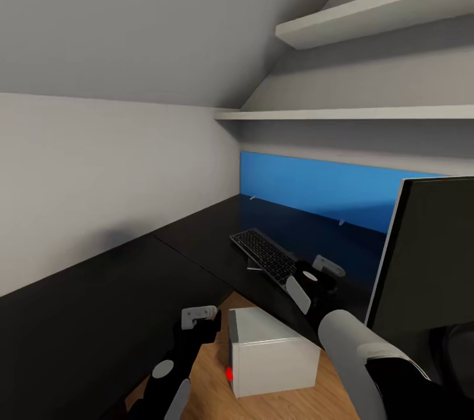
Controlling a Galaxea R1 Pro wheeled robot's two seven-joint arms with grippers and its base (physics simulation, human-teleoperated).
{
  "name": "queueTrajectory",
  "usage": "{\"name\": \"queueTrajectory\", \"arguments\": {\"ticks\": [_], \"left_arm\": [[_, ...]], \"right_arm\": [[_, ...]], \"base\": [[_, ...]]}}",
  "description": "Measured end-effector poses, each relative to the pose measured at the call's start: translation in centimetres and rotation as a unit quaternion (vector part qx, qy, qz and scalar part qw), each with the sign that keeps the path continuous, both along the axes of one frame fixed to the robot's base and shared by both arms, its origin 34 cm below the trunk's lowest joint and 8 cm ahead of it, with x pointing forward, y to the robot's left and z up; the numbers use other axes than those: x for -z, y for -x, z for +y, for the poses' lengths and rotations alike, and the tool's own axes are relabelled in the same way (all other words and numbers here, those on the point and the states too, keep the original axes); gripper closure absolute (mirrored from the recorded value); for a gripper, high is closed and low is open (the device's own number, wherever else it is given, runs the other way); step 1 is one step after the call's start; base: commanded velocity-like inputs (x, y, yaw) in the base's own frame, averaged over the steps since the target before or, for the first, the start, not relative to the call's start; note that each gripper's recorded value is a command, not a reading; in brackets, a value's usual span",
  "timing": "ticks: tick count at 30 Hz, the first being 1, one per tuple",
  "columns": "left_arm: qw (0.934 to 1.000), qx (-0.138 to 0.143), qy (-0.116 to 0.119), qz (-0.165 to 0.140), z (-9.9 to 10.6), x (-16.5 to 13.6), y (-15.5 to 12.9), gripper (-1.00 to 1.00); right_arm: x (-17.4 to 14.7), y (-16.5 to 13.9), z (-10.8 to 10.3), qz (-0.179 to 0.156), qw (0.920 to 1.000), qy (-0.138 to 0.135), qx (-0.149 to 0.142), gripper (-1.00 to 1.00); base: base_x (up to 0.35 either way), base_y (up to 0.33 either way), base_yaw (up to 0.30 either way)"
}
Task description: In the bedroom, organize the workspace by keeping the computer under the desk, ensuring the monitor is on the desk, placing the keyboard on the desk next to the monitor, placing the mouse on the desk next to the keyboard, moving the folder from the swivel chair onto the desk next to the mouse, stacking the notebook on top of the folder with the pen on top of the notebook, and positioning the swivel chair next to the desk.
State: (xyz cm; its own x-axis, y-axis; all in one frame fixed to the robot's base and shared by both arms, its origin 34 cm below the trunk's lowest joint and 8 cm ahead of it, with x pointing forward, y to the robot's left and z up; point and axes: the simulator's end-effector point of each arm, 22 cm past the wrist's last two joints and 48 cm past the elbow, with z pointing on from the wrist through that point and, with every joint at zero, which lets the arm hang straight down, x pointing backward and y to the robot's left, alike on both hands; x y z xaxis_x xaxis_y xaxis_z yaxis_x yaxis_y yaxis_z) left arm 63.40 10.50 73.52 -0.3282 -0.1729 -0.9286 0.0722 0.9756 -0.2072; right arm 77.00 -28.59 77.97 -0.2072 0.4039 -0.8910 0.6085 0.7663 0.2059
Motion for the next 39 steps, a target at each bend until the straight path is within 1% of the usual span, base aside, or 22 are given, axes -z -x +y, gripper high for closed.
{"name": "queueTrajectory", "arguments": {"ticks": [12, 18, 28, 34, 39], "left_arm": [[1.0, 0.0, -0.001, 0.0, 0.01, 0.0, 0.0, -1.0], [1.0, 0.0, 0.0, 0.0, -0.03, 0.03, 0.02, -1.0], [1.0, 0.0, -0.001, 0.0, 0.03, 0.0, 0.0, -1.0], [1.0, -0.001, -0.001, 0.0, 0.07, -0.02, -0.01, -1.0], [1.0, -0.001, -0.001, 0.0, 0.07, -0.01, -0.01, -1.0]], "right_arm": [[0.0, 0.0, 0.0, 0.0, 1.0, -0.001, 0.0, -1.0], [-0.02, 0.01, -0.01, 0.0, 1.0, -0.001, 0.0, -1.0], [-0.04, -0.02, -0.01, -0.001, 1.0, -0.001, 0.0, -1.0], [-0.07, -0.01, -0.02, -0.001, 1.0, -0.001, 0.0, -1.0], [-0.05, -0.02, -0.02, -0.001, 1.0, -0.001, 0.0, -1.0]], "base": [[0.0, 0.0, 0.0], [0.099, 0.0, 0.0], [0.02, -0.002, 0.0], [0.116, -0.073, 0.0], [0.014, -0.009, 0.0]]}}
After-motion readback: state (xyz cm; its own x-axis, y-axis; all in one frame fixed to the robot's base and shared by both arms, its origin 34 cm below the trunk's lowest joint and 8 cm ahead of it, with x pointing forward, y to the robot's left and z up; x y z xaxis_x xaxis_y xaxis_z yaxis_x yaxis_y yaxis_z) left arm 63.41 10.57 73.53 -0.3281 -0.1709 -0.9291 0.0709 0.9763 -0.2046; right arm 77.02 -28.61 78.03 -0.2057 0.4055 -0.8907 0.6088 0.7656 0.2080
